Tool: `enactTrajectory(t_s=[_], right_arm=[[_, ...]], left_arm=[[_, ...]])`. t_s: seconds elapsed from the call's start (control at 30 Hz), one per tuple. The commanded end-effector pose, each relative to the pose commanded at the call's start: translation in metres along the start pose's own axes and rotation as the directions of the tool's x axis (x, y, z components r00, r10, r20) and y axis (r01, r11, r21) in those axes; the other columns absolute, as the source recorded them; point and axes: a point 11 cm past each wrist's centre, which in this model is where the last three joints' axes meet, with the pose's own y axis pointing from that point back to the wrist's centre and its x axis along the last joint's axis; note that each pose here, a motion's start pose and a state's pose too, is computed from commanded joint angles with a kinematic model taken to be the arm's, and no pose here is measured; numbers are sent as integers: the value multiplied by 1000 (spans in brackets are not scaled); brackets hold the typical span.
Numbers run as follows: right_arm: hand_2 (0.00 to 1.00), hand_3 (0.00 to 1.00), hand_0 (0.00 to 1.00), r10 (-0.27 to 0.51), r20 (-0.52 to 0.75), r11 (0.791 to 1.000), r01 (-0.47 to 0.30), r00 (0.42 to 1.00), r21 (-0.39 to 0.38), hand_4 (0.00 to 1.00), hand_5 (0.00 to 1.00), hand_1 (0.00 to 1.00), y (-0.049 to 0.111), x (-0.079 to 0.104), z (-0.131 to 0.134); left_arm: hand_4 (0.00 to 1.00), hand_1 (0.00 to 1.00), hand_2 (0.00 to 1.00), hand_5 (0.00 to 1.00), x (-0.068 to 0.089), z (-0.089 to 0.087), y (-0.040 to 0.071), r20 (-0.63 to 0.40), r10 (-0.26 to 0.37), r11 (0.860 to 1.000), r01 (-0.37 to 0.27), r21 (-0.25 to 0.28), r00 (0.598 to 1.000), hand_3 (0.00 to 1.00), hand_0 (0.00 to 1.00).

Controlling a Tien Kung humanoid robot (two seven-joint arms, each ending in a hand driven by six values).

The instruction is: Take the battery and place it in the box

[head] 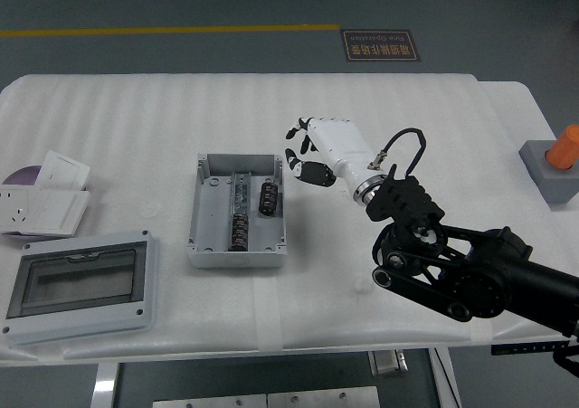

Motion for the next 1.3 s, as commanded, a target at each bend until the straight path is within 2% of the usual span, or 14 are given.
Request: enactTrajectory(t_s=[0.1,0.2,0.33,0.57,0.8,0.93,1.1,1.3], right_arm=[[642,707,433,68,13,997,-68,998,-34,661,445,578,3,19,21],[642,707,433,104,31,994,-102,994,-46,661,445,578,5,28,29],[647,706,467,169,119,985,-162,978,-67,673,455,585,13,43,44],[649,706,482,258,307,965,-233,916,-118,687,471,591,30,57,72],[655,706,511,333,400,943,-293,854,-160,703,489,605,45,75,93],[660,709,526,351,462,936,-306,814,-173,710,499,613,53,81,102],[661,711,528,340,571,939,-301,747,-165,712,499,613,64,82,111],[679,718,528,323,705,941,-295,631,-167,719,495,623,80,77,126]], left_arm=[[533,675,589,585,-1,-6,-1,-5,-4,1000,4,16,1000,568,606],[533,675,589,585,-1,-8,-1,-6,-5,1000,5,22,1000,568,606],[539,676,590,590,-1,-12,-2,-6,-5,999,5,32,1000,568,608],[542,675,590,592,4,-14,-1,-2,3,999,-3,38,1000,569,607],[550,676,592,598,4,-19,-2,-6,3,999,-3,47,1000,570,607],[554,676,592,601,1,-20,-3,-10,-2,999,2,48,1000,569,608],[572,676,594,617,0,-21,-3,-12,-4,999,4,50,1000,570,607],[574,675,596,617,-3,-23,-4,-18,-8,998,9,55,1000,571,608]])
